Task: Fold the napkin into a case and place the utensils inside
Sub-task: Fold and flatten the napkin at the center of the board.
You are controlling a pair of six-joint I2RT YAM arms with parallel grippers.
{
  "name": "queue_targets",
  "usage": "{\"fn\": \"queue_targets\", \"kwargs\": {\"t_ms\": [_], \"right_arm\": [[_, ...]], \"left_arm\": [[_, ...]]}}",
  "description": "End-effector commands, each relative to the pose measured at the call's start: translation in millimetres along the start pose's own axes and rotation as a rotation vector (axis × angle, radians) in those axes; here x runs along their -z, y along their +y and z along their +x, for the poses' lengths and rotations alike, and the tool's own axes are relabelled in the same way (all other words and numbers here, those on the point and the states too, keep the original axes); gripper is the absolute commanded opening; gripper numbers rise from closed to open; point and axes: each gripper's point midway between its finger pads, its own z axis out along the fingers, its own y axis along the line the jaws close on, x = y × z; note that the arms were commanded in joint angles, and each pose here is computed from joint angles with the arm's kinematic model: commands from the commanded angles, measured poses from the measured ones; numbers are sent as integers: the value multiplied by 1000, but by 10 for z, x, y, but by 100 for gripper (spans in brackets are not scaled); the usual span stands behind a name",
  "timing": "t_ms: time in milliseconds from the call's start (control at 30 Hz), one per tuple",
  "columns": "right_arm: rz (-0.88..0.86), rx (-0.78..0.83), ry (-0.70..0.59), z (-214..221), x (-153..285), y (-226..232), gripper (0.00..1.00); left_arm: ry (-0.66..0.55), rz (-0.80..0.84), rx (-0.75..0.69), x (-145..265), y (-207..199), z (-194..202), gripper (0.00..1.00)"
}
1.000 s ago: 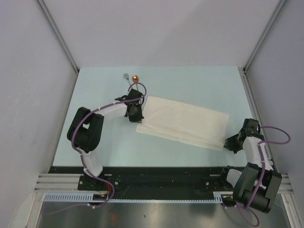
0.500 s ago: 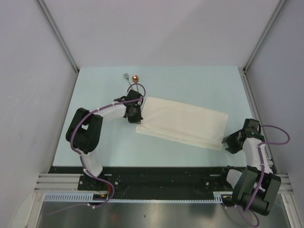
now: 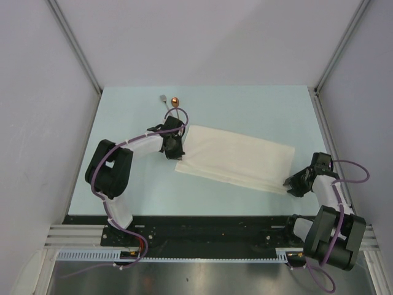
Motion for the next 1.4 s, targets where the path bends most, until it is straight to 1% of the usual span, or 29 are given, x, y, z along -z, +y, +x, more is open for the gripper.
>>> {"fn": "queue_targets", "kwargs": {"t_ms": [0, 33, 67, 100, 167, 233, 267, 433, 533, 767, 1067, 1367], "right_arm": [[-41, 26, -26, -107, 2, 137, 33], [-45, 27, -26, -116, 13, 149, 29], [-41, 26, -25, -113, 30, 146, 18], [-48, 30, -31, -131, 61, 177, 14], [-43, 38, -37, -140, 125, 183, 7], [-46, 47, -53, -193, 204, 226, 4], [-39, 55, -50, -182, 248, 219, 1], [-25, 67, -32, -155, 334, 213, 0], [-20, 77, -26, -132, 338, 197, 0], [-9, 83, 4, -97, 266, 188, 0], [3, 95, 26, -78, 182, 188, 0], [30, 101, 18, -76, 206, 123, 0]], "left_arm": [[-58, 29, -11, 153, -38, -155, 0], [-57, 29, -10, 151, -35, -149, 0], [-60, 29, -11, 157, -38, -159, 0], [-63, 27, -11, 169, -33, -162, 0], [-70, 24, -15, 192, -33, -186, 0], [-80, 26, -19, 233, -41, -212, 0], [-85, 26, -22, 258, -51, -230, 0], [-93, 25, -25, 363, -44, -249, 0], [-82, 16, -30, 357, -6, -197, 0], [-59, -23, -40, 324, 115, -81, 0], [-38, -30, -44, 274, 153, -5, 0], [-47, -28, -51, 376, 188, 33, 0]]}}
